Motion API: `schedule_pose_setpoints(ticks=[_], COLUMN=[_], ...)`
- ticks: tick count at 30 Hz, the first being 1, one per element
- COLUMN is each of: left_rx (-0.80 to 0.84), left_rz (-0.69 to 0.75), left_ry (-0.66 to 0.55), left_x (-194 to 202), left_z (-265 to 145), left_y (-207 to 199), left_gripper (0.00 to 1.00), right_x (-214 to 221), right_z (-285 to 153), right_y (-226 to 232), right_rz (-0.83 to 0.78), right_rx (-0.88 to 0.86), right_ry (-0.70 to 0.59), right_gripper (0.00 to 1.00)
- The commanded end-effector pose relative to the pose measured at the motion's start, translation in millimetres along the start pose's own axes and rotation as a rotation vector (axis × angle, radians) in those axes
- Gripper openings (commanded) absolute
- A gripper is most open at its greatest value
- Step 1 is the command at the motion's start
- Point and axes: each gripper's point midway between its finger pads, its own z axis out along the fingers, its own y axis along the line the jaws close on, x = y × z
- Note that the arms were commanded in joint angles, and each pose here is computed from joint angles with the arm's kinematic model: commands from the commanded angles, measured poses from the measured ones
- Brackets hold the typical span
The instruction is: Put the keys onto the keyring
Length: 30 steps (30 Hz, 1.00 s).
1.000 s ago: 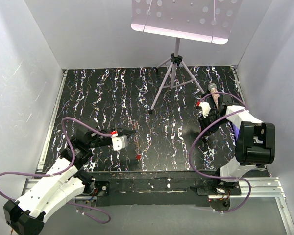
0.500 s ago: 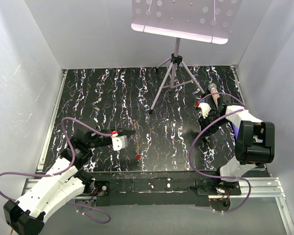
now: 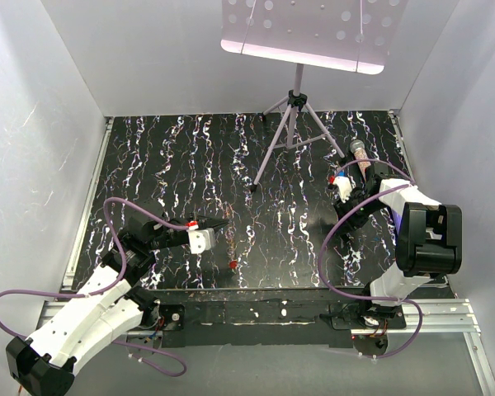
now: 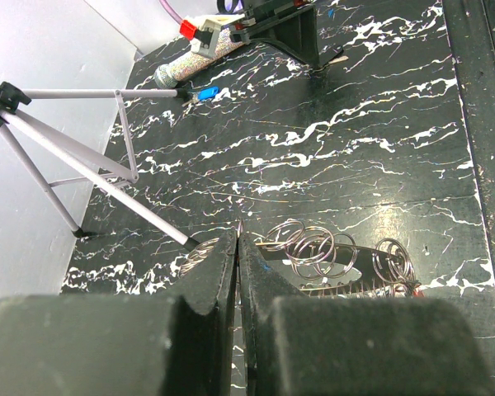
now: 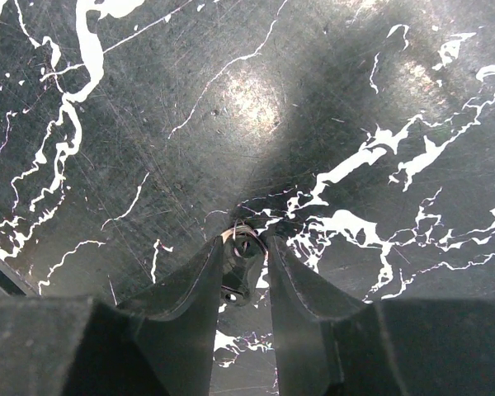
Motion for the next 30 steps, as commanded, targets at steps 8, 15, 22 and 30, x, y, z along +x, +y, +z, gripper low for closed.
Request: schedule_pose_setpoints(ticks=[8, 15, 22, 30], left_rx=[-0.02, -0.02, -0.019, -0.018], left_rz=[0.034, 0.034, 0.033, 0.031], left_ry=[-0.039, -0.039, -0.038, -0.036], left_x=[-15.0, -15.0, -14.6, -13.4], left_z=[-1.1, -1.1, -0.9, -0.7], left_y=[9.3, 9.3, 9.2, 9.0], left_gripper=[0.0, 0.0, 0.0, 0.0], right_x=[4.3, 2.3, 2.1, 0.7], right_z=[5.4, 5.1, 5.2, 3.5], right_y=[3.6, 3.5, 4.6, 5.6], right_rz=[-0.014, -0.014, -0.012, -0.01], right_rx=[-0.03, -0.032, -0.038, -0.04], right_ry=[0.014, 0.008, 0.007, 0.007], right_gripper=[0.3, 0.27, 0.23, 0.18])
